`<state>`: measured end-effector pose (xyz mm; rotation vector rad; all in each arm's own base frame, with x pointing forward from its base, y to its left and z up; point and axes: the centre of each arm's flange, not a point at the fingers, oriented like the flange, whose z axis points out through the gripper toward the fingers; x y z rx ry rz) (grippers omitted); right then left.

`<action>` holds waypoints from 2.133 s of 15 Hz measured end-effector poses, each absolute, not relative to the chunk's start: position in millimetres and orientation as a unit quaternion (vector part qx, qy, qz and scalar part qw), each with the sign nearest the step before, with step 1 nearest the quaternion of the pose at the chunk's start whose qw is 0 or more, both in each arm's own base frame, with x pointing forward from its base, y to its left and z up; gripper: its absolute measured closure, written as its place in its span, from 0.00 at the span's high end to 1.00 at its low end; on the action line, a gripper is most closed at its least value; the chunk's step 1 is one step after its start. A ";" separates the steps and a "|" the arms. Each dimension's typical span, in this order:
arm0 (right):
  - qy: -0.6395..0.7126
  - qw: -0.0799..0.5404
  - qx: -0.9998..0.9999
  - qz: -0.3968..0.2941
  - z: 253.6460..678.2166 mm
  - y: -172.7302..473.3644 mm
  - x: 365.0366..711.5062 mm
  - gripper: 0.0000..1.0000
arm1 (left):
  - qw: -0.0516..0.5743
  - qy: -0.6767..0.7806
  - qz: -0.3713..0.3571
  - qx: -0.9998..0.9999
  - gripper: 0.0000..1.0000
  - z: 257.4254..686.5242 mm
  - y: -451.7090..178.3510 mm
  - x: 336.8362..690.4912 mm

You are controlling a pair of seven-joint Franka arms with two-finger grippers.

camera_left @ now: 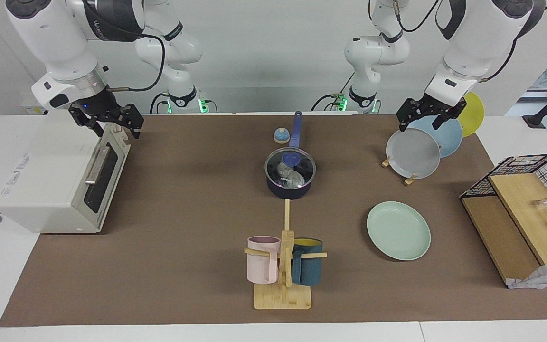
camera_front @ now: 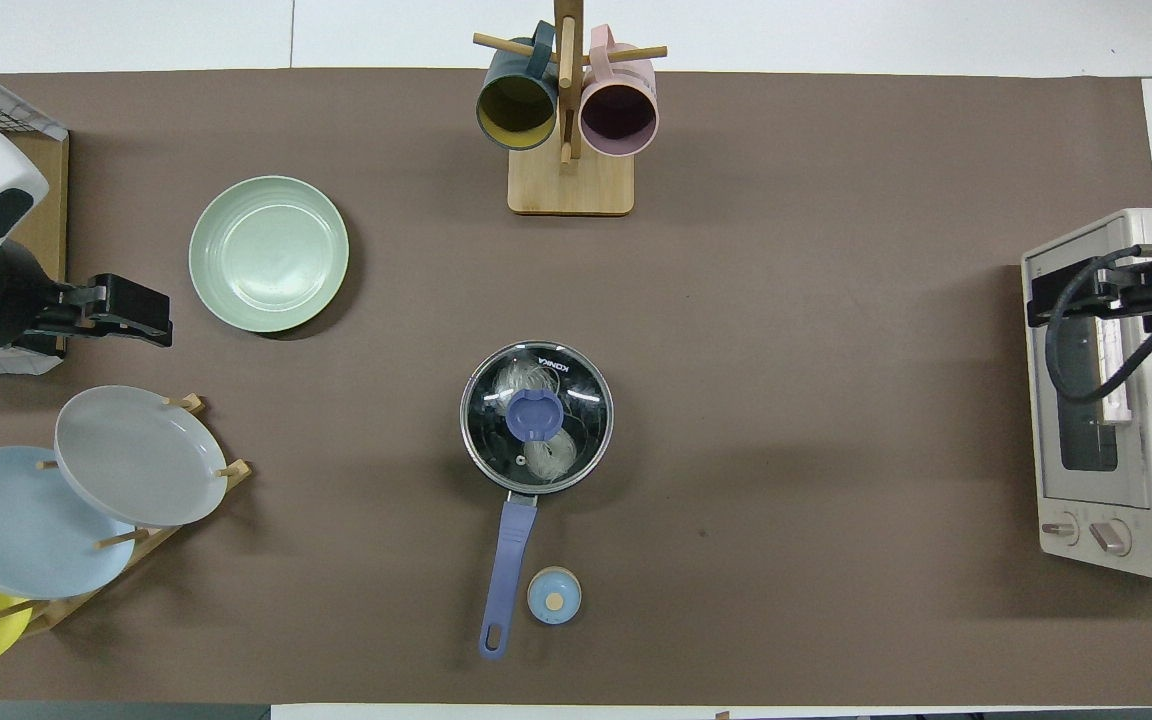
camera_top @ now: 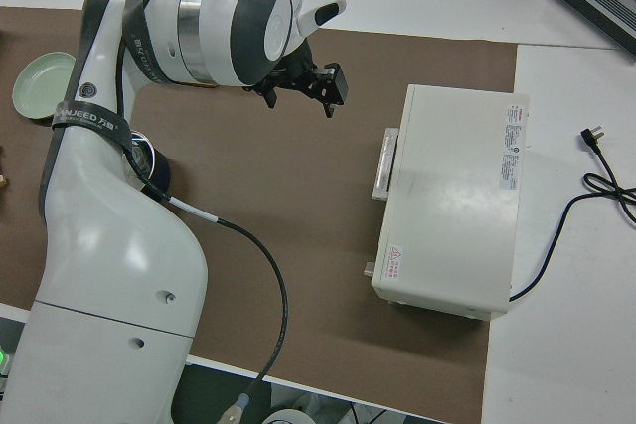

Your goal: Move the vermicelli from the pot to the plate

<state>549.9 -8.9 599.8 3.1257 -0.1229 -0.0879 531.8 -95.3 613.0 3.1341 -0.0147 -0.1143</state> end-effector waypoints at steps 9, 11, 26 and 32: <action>-0.037 0.006 0.999 -0.028 599.9 -6.8 549.9 1.00 | 0.003 -0.005 -0.036 0.999 1.00 613.0 -95.3 531.7; -0.037 0.006 0.999 -0.028 599.9 -6.6 549.9 1.00 | 0.003 -0.005 -0.036 0.999 1.00 613.0 -95.3 531.7; -0.024 -0.020 0.999 -0.012 589.1 212.0 533.5 1.00 | 0.003 -0.005 -0.036 0.999 1.00 613.1 -95.4 531.7; -0.058 -0.022 0.998 -0.013 529.7 354.9 541.8 1.00 | 0.003 -0.005 -0.036 0.999 1.00 613.1 -95.4 531.7</action>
